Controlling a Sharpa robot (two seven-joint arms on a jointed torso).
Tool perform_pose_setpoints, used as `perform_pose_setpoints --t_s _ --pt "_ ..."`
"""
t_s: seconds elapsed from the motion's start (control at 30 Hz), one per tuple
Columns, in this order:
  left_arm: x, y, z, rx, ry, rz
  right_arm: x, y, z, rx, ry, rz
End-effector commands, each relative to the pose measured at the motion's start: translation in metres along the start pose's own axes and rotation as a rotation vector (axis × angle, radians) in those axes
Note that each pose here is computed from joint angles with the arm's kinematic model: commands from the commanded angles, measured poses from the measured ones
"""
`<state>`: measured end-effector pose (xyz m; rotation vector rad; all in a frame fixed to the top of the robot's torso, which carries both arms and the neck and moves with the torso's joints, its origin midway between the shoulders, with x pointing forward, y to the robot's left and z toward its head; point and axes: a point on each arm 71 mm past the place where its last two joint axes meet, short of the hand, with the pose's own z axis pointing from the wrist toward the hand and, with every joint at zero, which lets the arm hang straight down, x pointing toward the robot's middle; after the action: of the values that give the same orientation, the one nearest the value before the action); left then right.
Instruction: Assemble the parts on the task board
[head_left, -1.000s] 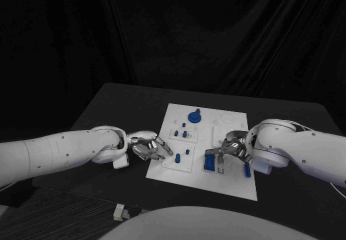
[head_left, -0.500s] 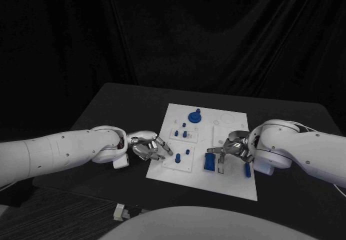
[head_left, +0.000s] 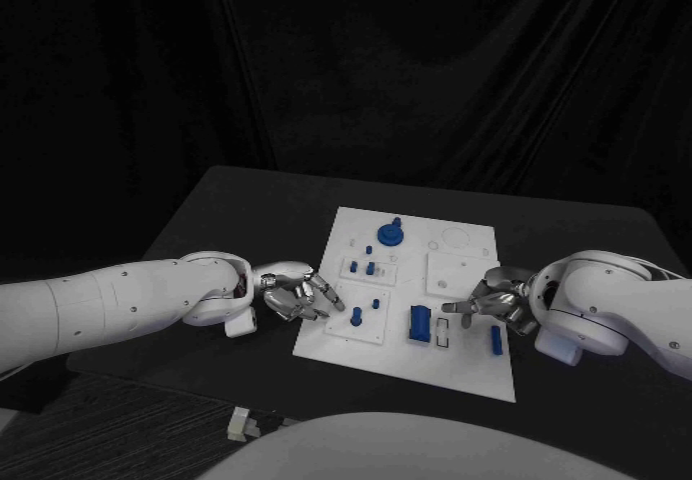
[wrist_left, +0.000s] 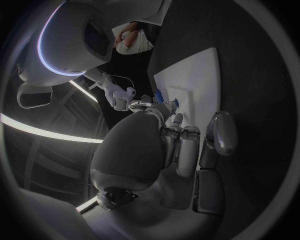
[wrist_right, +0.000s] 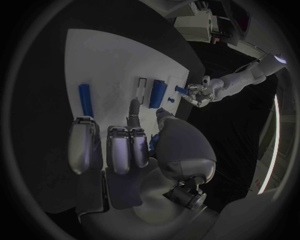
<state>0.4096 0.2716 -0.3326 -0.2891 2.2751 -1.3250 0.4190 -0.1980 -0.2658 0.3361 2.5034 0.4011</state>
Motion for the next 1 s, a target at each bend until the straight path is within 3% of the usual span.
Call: perform_pose_setpoints --t_s 0.03,0.23,0.4,1.0 --pt "0.0016 -0.0008 0.0007 0.007 0.009 -0.009 -0.006 -0.009 -0.004 0.014 -0.055 -0.021" --pt "0.0019 -0.001 0.0019 0.007 0.011 -0.009 -0.011 -0.023 -0.008 0.047 -0.076 -0.071" --pt "0.0022 -0.0013 0.0028 0.008 0.014 -0.009 -0.01 -0.021 -0.009 0.041 -0.083 -0.106" --pt "0.0024 -0.0019 0.0031 0.013 0.015 -0.009 0.017 0.015 -0.01 -0.089 -0.074 -0.191"
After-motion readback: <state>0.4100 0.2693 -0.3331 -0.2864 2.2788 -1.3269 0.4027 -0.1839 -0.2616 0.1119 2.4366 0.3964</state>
